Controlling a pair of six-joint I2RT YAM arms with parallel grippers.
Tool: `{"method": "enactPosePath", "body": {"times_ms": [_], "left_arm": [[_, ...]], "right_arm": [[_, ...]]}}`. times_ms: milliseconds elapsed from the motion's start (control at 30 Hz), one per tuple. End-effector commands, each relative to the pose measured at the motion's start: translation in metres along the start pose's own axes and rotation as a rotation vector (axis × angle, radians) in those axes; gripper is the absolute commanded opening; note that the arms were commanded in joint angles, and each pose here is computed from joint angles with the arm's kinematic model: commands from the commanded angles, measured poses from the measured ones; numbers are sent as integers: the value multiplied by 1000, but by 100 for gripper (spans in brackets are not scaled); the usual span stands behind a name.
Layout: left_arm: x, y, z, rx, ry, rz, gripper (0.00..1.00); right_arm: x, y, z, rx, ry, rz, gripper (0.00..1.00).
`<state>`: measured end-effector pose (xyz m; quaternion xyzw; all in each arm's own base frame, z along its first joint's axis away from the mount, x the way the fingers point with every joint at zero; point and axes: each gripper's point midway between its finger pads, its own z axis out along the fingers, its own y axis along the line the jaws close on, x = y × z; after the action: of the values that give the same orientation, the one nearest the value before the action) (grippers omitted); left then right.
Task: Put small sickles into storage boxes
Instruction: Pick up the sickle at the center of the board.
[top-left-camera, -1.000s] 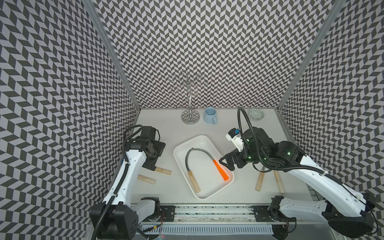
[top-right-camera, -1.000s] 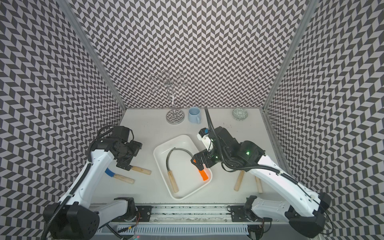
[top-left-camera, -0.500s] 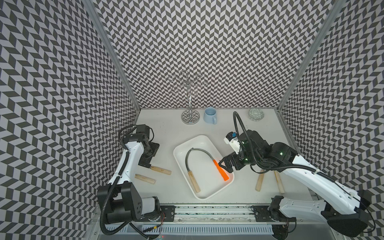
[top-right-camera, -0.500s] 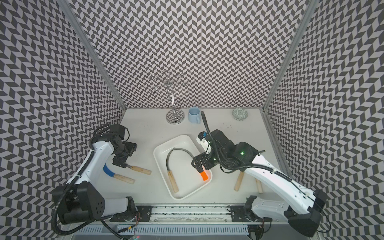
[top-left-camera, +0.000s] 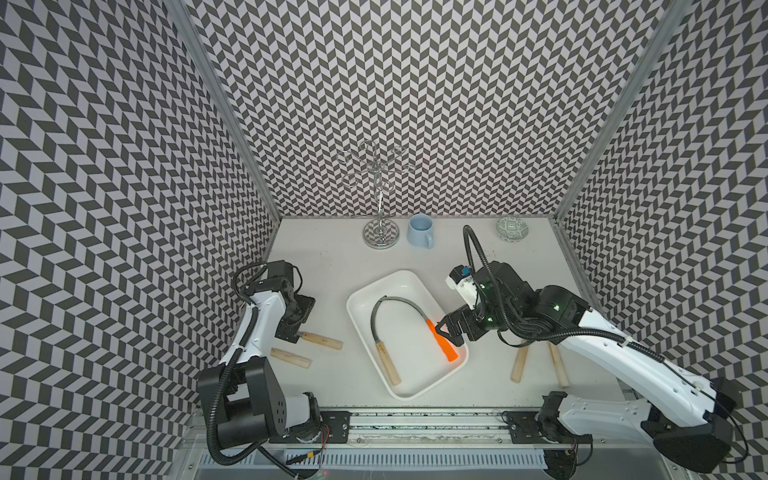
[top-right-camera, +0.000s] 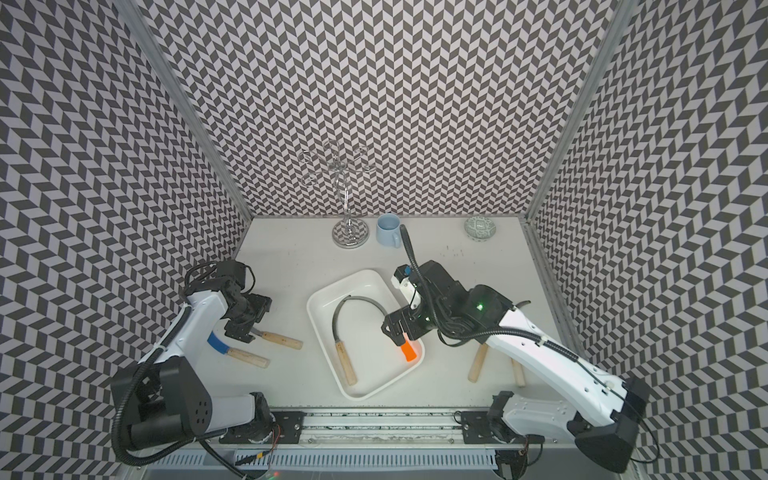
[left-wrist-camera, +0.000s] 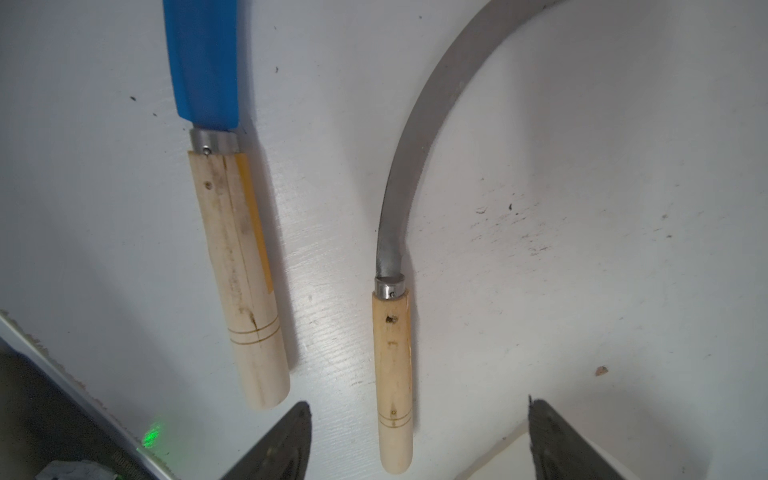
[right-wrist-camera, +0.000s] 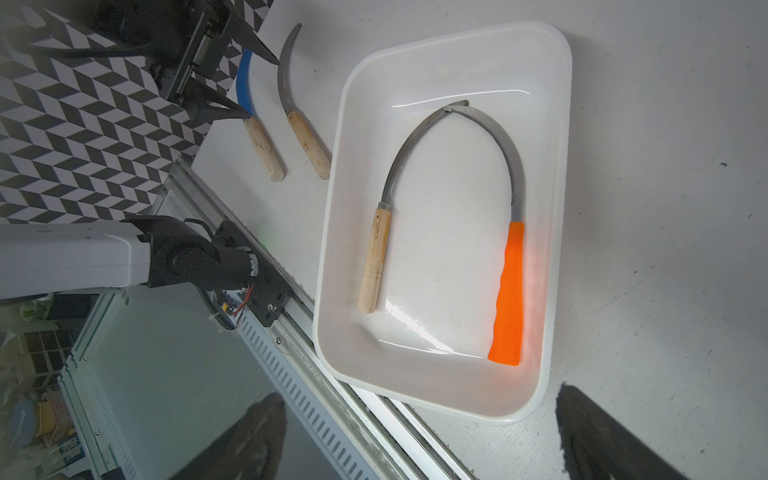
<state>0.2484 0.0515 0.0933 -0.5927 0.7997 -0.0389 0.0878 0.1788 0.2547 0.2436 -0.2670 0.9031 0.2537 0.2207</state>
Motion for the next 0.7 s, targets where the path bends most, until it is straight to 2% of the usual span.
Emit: {"method": "enactPosePath", "body": {"times_ms": [0, 67, 667], "left_arm": [[-4, -5, 9, 19, -10, 14, 74], [-4, -3, 13, 10, -5, 11, 71], [7, 5, 43, -15, 44, -37, 67]], "right_arm": [[-4, 1, 4, -9, -25, -11, 100], [-4, 0, 5, -8, -24, -12, 100], [-3, -2, 3, 4, -30, -17, 100]]}}
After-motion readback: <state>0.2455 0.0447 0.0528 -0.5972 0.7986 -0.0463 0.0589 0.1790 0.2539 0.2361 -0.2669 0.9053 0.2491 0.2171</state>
